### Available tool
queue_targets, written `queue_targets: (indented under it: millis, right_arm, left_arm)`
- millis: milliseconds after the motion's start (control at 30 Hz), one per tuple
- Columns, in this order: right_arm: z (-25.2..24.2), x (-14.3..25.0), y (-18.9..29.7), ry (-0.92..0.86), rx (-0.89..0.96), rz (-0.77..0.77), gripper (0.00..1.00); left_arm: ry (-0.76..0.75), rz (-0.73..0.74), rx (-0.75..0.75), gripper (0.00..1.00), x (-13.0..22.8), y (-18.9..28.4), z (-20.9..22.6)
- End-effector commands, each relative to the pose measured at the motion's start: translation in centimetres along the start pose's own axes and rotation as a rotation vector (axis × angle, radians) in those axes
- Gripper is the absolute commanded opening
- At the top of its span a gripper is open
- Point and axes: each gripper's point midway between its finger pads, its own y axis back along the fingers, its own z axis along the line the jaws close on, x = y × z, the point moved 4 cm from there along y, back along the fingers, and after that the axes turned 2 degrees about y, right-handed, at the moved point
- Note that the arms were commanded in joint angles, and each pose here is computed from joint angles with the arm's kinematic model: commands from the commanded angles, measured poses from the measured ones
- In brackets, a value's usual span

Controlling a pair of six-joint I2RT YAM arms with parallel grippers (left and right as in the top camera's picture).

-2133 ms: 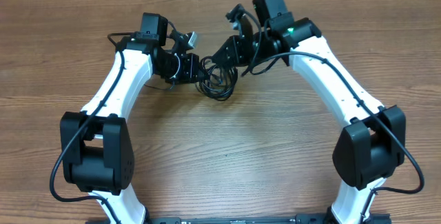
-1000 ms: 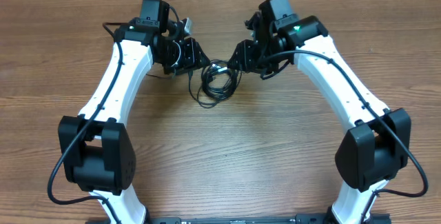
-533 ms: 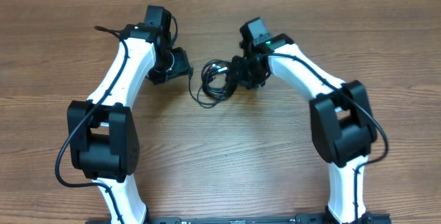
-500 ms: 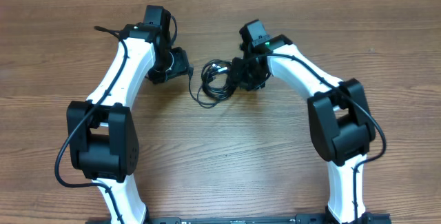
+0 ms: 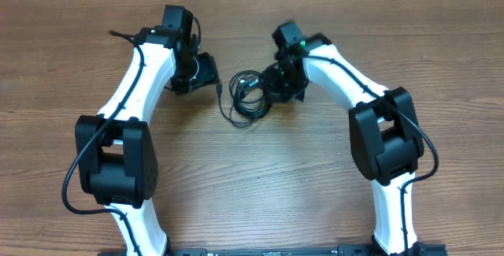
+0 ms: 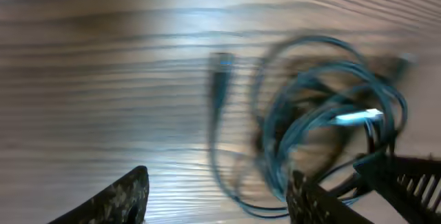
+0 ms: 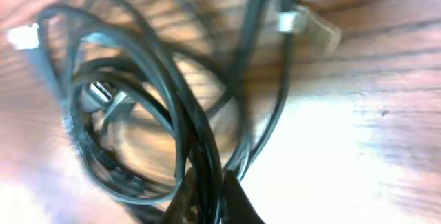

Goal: Untangle cables

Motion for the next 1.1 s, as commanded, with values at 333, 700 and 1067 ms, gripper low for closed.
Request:
queue_targets:
  millis: [333, 700, 1067]
  right_arm:
    - [7.5, -0.6, 10.2, 0.282, -0.237, -0.069, 0.04]
    - [7.5, -1.4, 11.0, 0.256, -0.301, -0.08, 0.04]
    - [8.9, -2.6, 12.4, 0.248, -0.46, -0.105, 0.04]
  left_arm:
    - [-0.217, 0.106, 0.488, 0.56, 1.5, 1.6, -6.2]
    - [-0.192, 0.113, 0.431, 0.51, 1.7, 1.3, -5.5]
    - [-0.115, 0.128, 0.344, 0.59, 2.1, 0.6, -5.3]
